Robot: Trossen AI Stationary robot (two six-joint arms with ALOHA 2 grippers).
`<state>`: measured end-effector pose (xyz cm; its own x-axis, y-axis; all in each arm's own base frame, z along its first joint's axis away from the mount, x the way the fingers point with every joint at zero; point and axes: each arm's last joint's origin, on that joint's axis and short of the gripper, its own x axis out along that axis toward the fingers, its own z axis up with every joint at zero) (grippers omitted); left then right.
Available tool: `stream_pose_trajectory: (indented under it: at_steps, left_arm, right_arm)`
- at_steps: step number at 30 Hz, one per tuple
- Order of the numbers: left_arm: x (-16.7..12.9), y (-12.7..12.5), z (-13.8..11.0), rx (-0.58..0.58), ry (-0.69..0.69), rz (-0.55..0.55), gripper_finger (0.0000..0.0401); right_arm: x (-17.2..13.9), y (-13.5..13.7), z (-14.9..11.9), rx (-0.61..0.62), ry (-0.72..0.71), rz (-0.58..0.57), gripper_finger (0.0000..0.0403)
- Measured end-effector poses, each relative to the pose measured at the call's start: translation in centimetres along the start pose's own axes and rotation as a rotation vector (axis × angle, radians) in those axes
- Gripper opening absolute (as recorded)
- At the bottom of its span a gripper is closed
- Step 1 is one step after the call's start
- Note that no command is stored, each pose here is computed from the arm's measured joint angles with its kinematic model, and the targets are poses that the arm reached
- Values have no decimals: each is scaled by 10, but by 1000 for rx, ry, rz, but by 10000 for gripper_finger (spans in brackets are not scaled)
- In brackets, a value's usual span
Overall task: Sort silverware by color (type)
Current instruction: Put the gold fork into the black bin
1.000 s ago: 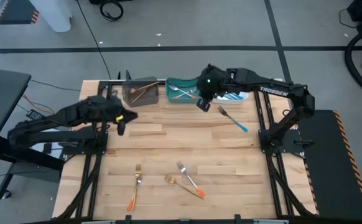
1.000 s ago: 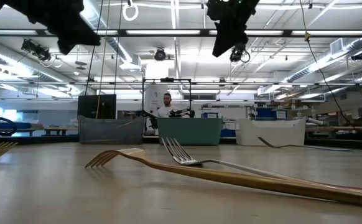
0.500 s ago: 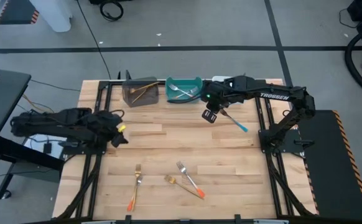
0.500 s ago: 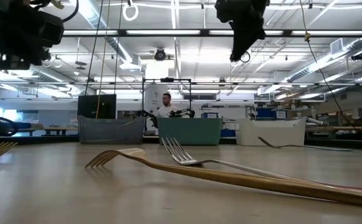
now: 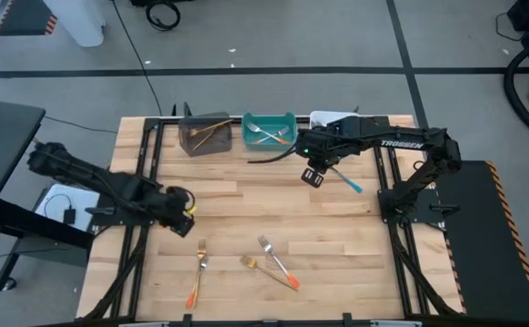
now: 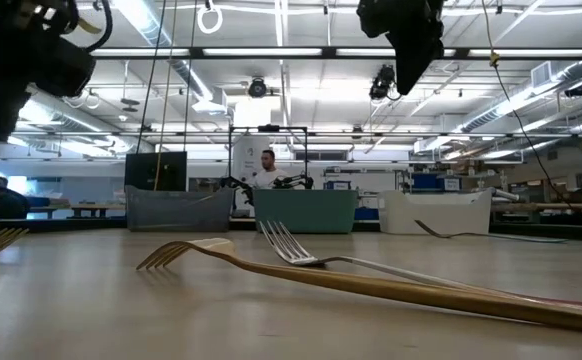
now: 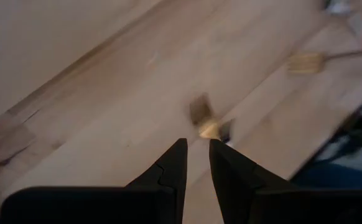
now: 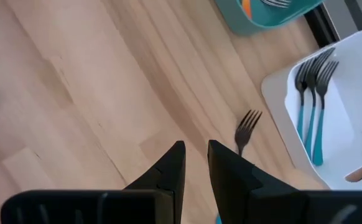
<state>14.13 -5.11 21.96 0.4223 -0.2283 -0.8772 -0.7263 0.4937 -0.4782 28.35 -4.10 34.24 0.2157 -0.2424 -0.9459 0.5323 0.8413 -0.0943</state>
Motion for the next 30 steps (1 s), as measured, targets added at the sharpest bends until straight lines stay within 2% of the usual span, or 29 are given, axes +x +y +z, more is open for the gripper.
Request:
stream_pose_trajectory:
  at_steps: [4,7,12,15,20,24,30]
  left_arm:
    - [13,-5,-4,42,31,53,76]
    - [23,-12,-5,-2,35,50,76]
    - [37,-31,-8,-18,118,-67,92]
    - [45,-37,-10,-60,144,-87,110]
    - [58,-39,-22,-216,177,-14,122]
    - [68,-38,-35,-310,152,50,123]
    - [79,-39,-46,-352,148,91,123]
  right_arm:
    - [-1,3,-1,-25,-1,4,77]
    - [-1,5,-2,-19,1,9,77]
    - [-2,8,-3,-27,2,19,77]
    - [-2,10,-4,-33,2,21,77]
    - [-3,14,-6,-48,1,25,77]
    - [-4,16,-7,-58,-2,25,77]
    - [-4,18,-8,-65,-10,23,77]
